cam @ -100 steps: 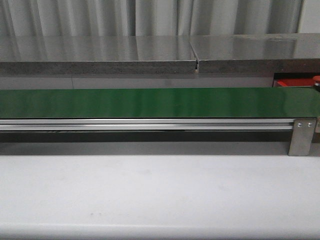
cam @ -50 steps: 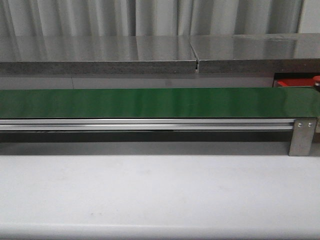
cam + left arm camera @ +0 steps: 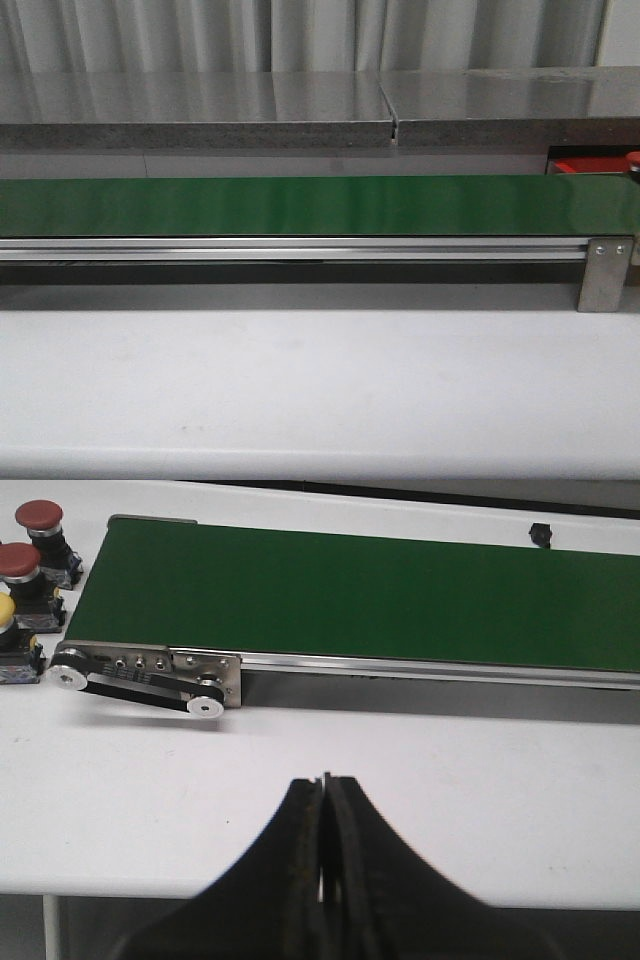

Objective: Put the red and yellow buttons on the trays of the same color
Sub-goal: 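Move the left gripper over the cluster of red and yellow buttons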

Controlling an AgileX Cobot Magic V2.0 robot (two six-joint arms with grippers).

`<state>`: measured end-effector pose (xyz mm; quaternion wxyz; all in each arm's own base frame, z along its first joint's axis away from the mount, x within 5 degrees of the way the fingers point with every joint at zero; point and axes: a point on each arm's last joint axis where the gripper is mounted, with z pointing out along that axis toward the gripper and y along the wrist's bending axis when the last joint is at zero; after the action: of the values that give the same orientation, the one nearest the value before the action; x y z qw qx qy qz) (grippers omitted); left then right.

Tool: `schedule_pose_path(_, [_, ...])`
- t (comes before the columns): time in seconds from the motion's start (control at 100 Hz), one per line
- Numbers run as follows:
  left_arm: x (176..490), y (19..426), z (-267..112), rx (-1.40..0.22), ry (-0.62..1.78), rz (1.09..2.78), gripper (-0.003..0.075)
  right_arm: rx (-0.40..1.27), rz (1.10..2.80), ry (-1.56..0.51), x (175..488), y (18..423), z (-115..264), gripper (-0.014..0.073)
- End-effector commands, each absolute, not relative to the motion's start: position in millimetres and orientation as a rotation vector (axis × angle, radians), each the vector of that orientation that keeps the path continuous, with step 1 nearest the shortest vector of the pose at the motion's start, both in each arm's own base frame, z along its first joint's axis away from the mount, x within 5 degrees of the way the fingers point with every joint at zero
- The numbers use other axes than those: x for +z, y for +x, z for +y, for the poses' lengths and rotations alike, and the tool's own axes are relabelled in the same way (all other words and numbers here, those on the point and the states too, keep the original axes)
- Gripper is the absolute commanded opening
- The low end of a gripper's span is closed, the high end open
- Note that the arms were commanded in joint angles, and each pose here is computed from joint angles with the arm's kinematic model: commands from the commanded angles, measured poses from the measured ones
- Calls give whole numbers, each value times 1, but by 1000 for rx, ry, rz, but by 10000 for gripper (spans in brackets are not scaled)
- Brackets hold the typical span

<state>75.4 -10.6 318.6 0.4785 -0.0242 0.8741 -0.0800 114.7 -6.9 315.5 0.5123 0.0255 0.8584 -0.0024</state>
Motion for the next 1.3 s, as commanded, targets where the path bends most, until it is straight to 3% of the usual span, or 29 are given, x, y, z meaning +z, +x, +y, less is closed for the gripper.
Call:
schedule_pose_path(0.0, [332,78,-11,-217,-74,2046,-20,-23,1976,63,329,117,-8,-117])
schedule_pose_path(0.45, [335,87,-10,-193,-71,2002,-20,-23,1976,63,329,117,-8,-117])
schedule_pose_path(0.7, [334,126,-2,-148,-169,2062,-20,-23,1976,63,329,117,-8,-117])
schedule_pose_path(1.07, [348,187,42,-17,-423,2104,-16,-23,1976,63,329,117,-8,-117])
schedule_pose_path(1.16, [348,202,50,-8,-449,2130,61,-23,1976,63,329,117,-8,-117])
schedule_pose_path(1.21, [348,211,54,-4,-466,2151,155,-23,1976,63,329,117,-8,-117])
schedule_pose_path(1.29, [346,224,61,-11,-498,2178,373,-23,1976,63,329,117,-8,-117])
